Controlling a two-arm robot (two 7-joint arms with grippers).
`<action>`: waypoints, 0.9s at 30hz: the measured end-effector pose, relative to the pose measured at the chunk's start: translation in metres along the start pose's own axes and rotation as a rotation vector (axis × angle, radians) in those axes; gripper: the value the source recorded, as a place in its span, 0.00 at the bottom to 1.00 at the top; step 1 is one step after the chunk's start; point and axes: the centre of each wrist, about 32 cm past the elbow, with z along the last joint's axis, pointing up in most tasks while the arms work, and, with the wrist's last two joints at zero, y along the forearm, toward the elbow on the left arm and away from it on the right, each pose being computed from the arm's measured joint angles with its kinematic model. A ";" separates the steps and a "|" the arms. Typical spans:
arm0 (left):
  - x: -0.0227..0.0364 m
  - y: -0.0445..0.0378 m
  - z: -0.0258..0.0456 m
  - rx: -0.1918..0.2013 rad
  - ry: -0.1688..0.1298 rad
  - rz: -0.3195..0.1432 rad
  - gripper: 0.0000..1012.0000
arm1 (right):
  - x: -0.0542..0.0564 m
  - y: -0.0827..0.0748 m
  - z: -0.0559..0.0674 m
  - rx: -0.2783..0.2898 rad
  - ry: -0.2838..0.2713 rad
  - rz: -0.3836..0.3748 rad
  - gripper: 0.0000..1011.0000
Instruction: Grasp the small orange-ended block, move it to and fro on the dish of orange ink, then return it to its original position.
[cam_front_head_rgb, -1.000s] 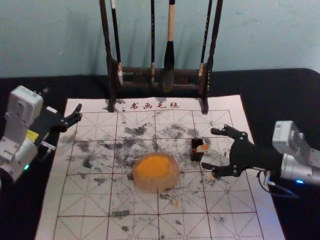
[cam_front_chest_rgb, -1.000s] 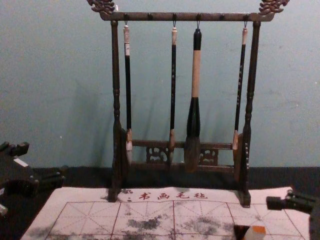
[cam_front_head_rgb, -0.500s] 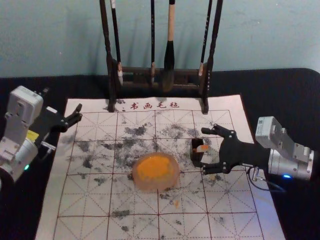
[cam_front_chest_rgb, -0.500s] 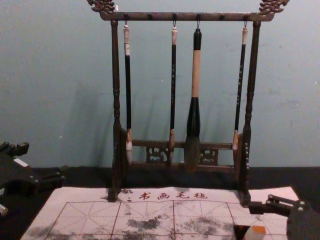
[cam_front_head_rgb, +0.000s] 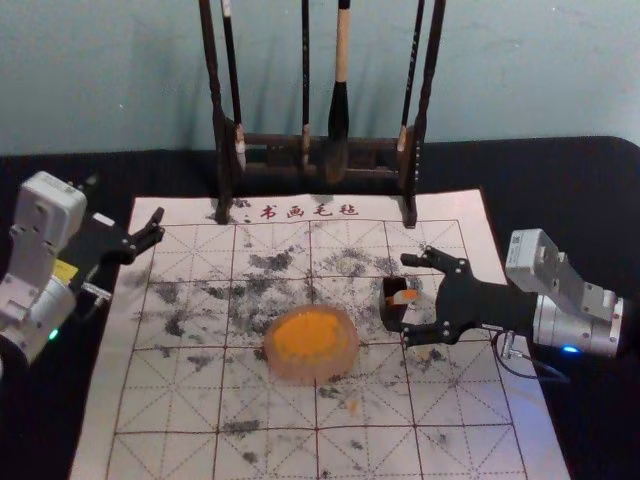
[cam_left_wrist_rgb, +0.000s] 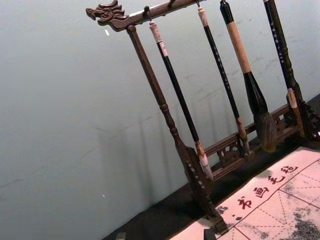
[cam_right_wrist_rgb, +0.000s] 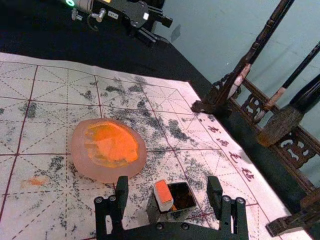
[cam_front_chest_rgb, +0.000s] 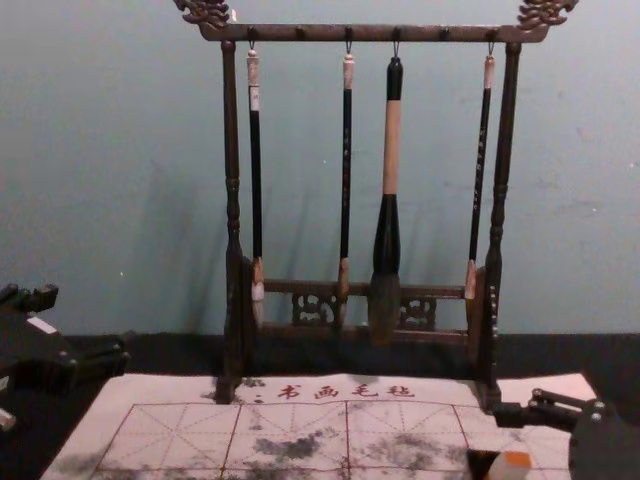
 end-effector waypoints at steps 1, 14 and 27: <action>0.0000 0.0000 0.0000 0.000 0.000 0.000 0.99 | 0.000 0.000 0.000 0.000 0.000 0.000 0.99; 0.0000 0.0000 0.0000 0.000 0.000 0.000 0.99 | 0.000 0.000 0.000 0.000 0.000 -0.002 0.83; 0.0000 0.0000 0.0000 0.000 0.000 0.000 0.99 | 0.000 -0.001 0.000 0.002 0.000 -0.003 0.42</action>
